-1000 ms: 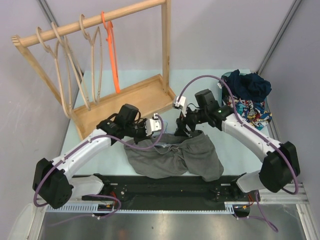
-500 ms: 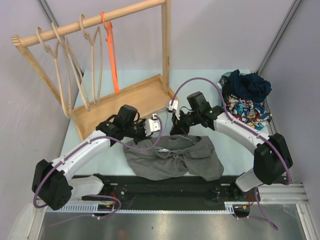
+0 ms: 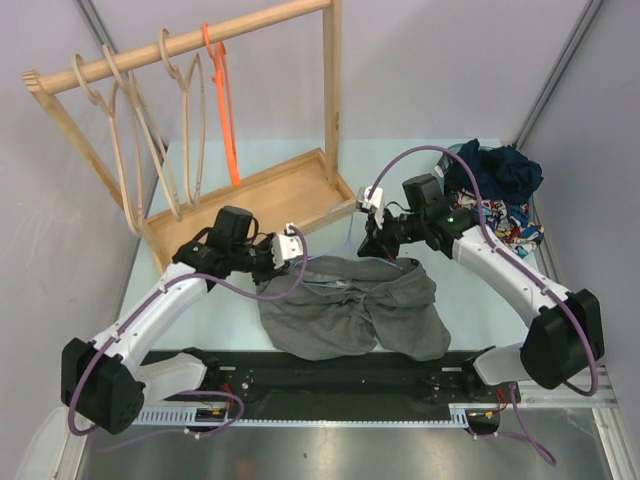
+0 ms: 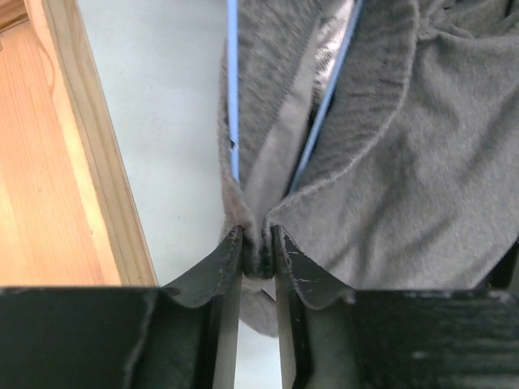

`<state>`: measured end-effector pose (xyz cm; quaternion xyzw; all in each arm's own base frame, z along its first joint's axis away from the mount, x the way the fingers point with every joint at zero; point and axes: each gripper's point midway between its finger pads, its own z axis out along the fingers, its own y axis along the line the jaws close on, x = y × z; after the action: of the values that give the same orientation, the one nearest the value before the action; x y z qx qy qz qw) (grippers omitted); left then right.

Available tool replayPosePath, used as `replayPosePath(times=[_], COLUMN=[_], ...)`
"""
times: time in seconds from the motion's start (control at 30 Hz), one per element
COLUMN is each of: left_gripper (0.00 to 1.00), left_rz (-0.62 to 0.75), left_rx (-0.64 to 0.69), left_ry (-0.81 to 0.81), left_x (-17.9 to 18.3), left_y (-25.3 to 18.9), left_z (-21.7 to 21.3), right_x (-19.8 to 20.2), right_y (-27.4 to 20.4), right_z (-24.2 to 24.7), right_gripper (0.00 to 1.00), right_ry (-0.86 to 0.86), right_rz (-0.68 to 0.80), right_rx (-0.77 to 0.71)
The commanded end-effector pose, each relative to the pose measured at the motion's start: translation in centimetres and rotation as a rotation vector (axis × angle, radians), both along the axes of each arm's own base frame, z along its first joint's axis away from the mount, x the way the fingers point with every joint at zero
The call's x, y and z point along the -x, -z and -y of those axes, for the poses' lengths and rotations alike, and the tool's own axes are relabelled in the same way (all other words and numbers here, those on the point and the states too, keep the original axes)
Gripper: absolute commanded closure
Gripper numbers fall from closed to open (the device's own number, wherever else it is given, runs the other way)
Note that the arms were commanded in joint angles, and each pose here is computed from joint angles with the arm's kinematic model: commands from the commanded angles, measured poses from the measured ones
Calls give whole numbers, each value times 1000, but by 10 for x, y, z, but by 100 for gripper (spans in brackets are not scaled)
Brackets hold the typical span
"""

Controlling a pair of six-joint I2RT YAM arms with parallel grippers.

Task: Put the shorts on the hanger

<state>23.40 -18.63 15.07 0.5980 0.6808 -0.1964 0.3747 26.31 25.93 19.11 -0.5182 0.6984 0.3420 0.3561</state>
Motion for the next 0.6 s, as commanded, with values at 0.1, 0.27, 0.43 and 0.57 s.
replayPosePath(times=[0.1,0.27,0.43,0.57], left_gripper=[65,40,25,24], left_rz=[38,124,249,296], left_rx=[97,204,279,314], left_ry=[12,-19,-50,-75], left_x=[6,5,-9,-23], left_y=[-50,-96,-142,-169], left_z=[5,8,12,15], right_x=[-10,-1,13,14], right_y=[-71,-117,-159,-190], right_z=[12,34,50,59], right_gripper=[100,100,100,100], right_ry=[79,139,180,256], right_rz=[209,288,361,372], right_rx=[-84,-95,-106,-115])
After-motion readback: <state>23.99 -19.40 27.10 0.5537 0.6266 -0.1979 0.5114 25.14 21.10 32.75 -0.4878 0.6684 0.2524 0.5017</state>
